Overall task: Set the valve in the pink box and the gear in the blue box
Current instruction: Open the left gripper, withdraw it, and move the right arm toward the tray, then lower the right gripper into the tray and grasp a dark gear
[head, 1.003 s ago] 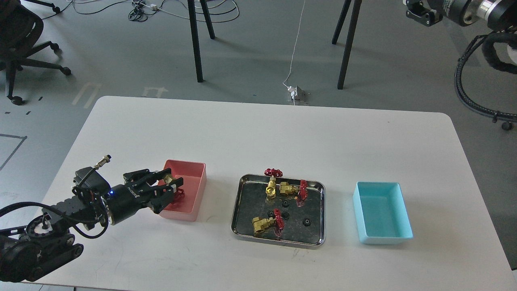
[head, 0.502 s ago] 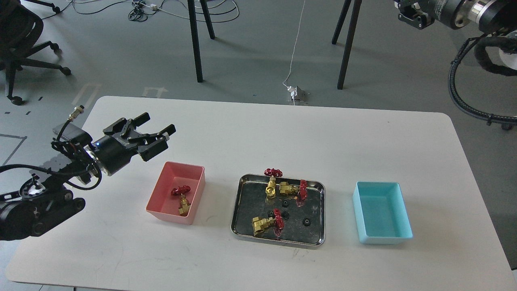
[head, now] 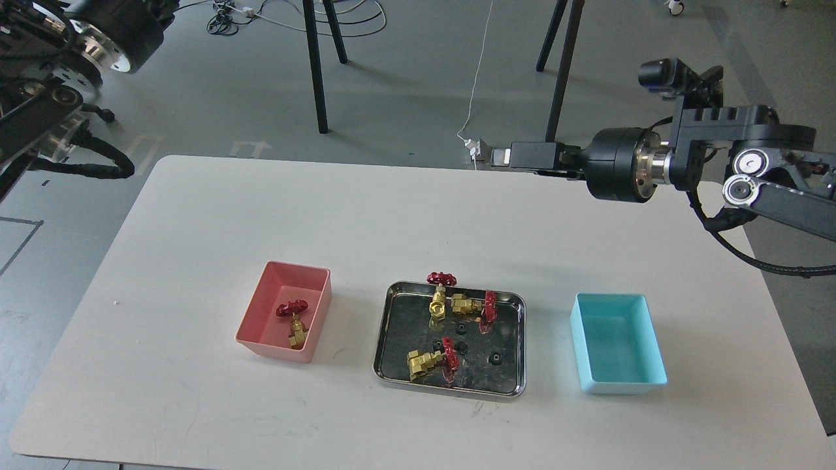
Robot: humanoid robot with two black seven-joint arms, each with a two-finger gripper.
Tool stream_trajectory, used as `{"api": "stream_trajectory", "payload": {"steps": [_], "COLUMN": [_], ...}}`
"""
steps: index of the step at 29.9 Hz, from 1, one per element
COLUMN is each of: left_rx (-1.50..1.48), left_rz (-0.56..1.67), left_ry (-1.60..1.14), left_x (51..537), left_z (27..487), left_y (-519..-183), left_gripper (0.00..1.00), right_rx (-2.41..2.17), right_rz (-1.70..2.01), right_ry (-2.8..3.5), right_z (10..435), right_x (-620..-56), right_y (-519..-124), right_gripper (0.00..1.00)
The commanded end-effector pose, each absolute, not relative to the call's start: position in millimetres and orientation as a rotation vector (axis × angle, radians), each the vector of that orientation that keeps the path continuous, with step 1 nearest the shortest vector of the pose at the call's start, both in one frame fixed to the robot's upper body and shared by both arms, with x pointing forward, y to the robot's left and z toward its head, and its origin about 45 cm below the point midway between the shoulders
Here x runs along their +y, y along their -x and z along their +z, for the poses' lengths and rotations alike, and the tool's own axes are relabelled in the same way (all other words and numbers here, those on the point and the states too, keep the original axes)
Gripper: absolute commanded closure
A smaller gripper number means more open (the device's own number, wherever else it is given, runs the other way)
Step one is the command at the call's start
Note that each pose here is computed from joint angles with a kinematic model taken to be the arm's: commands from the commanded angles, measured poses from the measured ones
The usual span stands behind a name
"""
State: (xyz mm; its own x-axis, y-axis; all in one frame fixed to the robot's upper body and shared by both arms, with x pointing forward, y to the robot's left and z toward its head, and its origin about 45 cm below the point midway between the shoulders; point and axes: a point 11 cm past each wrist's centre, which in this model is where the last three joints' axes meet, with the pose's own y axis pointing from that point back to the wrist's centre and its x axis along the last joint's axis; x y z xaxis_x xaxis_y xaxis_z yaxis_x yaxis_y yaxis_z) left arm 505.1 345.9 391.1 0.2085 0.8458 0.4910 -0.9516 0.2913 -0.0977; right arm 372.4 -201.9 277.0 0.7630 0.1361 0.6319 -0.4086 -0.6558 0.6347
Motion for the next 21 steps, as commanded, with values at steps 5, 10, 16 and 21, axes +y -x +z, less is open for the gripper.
{"api": "stream_trajectory", "payload": {"steps": [5, 10, 16, 21], "left_rx": [-0.481, -0.477, -0.492, -0.509], "left_rz": [1.265, 1.314, 1.335, 1.333], "left_ry": [-0.186, -0.2, -0.19, -0.174], "left_x": [333, 343, 348, 345], "left_z": [416, 411, 422, 433], "left_y": [-517, -524, -526, -527], "left_gripper": [0.01, 0.01, 0.01, 0.01], "right_rx": [0.414, 0.534, 0.62, 0.659], "right_rz": [0.837, 0.886, 0.9, 0.904], "right_ry": [-1.902, -1.801, -1.709, -1.682], "right_z": [203, 188, 165, 146], "right_x": [-198, -181, -169, -159], "right_y": [-308, -316, -321, -322], "right_gripper": [0.01, 0.01, 0.02, 0.05]}}
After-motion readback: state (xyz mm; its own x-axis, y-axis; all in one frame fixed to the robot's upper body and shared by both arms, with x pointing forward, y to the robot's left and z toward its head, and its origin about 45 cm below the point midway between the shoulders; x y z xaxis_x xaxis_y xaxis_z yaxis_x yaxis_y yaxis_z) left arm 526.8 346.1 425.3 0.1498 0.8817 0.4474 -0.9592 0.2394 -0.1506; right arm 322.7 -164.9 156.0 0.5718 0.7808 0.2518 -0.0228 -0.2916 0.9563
